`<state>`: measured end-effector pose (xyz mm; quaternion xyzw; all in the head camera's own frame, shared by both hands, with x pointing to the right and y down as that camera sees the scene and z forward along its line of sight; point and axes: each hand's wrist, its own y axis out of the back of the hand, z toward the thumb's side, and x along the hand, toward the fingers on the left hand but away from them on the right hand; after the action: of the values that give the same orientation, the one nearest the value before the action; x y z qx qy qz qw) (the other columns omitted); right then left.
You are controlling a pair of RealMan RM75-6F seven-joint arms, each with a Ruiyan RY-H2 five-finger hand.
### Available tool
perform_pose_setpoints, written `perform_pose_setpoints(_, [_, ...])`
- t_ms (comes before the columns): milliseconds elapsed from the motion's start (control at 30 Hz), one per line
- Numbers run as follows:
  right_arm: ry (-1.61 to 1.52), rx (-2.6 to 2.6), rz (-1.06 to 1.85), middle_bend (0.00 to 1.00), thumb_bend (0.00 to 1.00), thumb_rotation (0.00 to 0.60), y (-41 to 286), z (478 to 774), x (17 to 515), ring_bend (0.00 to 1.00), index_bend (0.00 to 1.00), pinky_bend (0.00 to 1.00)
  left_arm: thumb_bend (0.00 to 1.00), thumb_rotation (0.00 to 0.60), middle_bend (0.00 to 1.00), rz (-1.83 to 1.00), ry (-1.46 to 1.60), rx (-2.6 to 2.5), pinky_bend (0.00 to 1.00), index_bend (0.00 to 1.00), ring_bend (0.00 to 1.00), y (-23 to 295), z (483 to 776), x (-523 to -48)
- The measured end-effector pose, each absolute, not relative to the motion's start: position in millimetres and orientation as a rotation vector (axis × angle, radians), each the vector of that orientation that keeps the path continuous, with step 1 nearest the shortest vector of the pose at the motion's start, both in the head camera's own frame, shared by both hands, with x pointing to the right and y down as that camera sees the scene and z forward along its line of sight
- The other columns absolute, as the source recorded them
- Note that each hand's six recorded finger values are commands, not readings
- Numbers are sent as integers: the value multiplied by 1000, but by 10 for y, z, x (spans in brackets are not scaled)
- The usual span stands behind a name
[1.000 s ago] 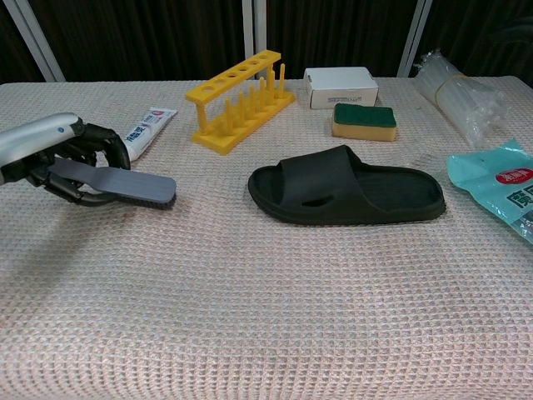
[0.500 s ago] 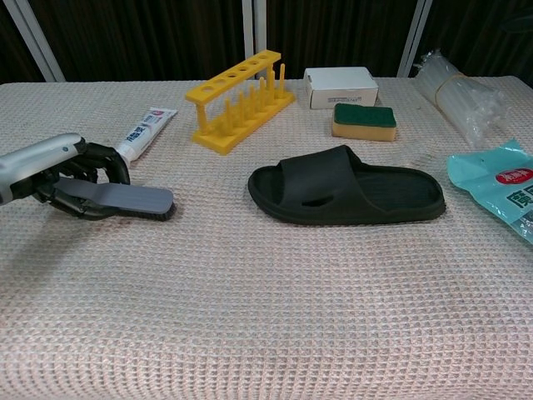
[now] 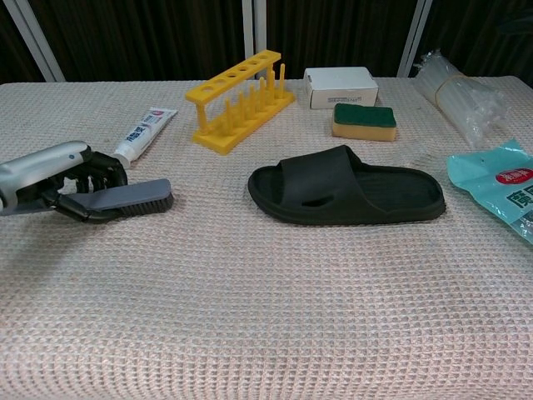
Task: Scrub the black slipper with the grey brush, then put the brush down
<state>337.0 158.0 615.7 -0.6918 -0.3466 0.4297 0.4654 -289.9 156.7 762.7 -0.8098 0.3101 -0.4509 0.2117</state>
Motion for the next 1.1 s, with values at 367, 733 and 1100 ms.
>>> perform_pose_setpoints(367, [-850, -1672, 1062, 0, 778, 470, 1567, 6157, 3391, 0, 0, 0, 442, 400, 350, -1252, 790, -2224, 451, 264, 310, 1599, 7598, -2913])
perform_pose_setpoints(733, [-853, -1653, 1065, 0, 779, 471, 1562, 6138, 3415, 0, 0, 0, 443, 400, 295, -1249, 720, -2213, 405, 215, 258, 1668, 7561, -2914])
perform_pose_setpoints(1100, [-865, -1643, 1067, 0, 778, 471, 1568, 6119, 3440, 0, 0, 0, 443, 398, 228, -1231, 679, -2192, 362, 145, 203, 1725, 7481, -2898])
